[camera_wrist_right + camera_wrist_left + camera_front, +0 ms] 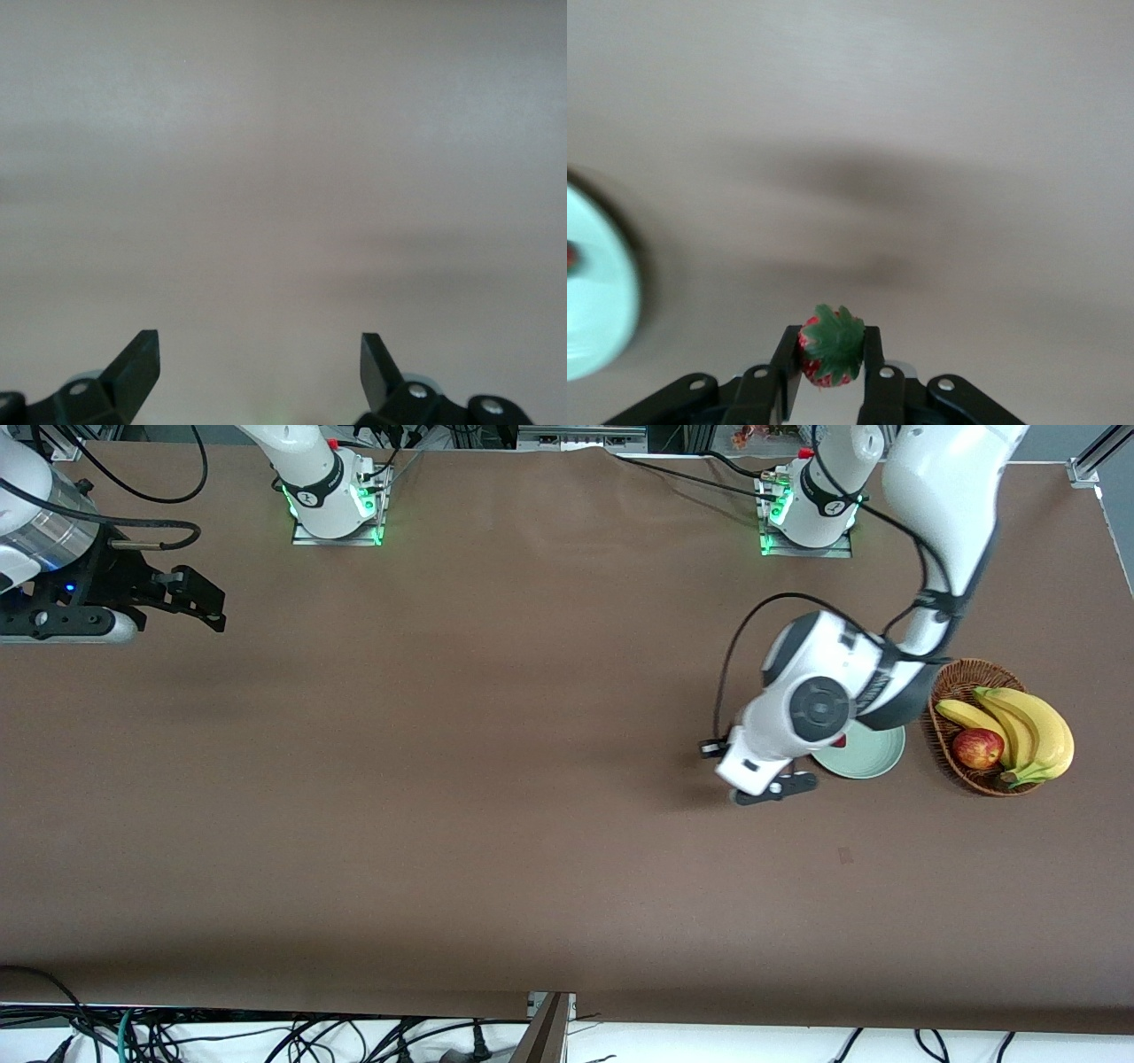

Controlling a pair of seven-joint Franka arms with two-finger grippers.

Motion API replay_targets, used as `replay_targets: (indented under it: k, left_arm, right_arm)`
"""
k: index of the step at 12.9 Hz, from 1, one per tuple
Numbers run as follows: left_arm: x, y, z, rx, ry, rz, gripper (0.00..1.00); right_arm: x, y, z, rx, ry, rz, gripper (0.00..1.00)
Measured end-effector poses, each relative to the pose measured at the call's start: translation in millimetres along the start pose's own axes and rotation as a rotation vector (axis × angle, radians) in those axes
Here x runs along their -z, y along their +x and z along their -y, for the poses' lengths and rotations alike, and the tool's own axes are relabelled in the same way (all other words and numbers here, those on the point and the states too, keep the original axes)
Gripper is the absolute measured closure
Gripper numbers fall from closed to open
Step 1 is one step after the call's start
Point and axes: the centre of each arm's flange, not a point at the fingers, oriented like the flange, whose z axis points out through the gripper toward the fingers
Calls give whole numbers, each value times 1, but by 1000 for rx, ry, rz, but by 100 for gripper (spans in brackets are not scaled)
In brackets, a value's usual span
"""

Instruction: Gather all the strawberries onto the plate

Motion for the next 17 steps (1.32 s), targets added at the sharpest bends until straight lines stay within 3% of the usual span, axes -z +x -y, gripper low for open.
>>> replay_targets:
  k: [6,8,11,14,17]
  left_arm:
    - [3,23,199,-193,24,70,69]
    - [-18,23,242,-225,26,58,69]
    - [-70,11,261,-244,31,9,69]
    - [-88,5,257,-255,35,18,68]
    - [-84,7,256,-286,35,9,43]
  right_arm:
    - [-5,1,1,3,-2,18,0]
    - [-6,2,1,3,-2,21,0]
    - [-6,2,1,3,-2,21,0]
    - [-6,2,2,4,-2,21,0]
    - [-6,2,2,4,-2,20,0]
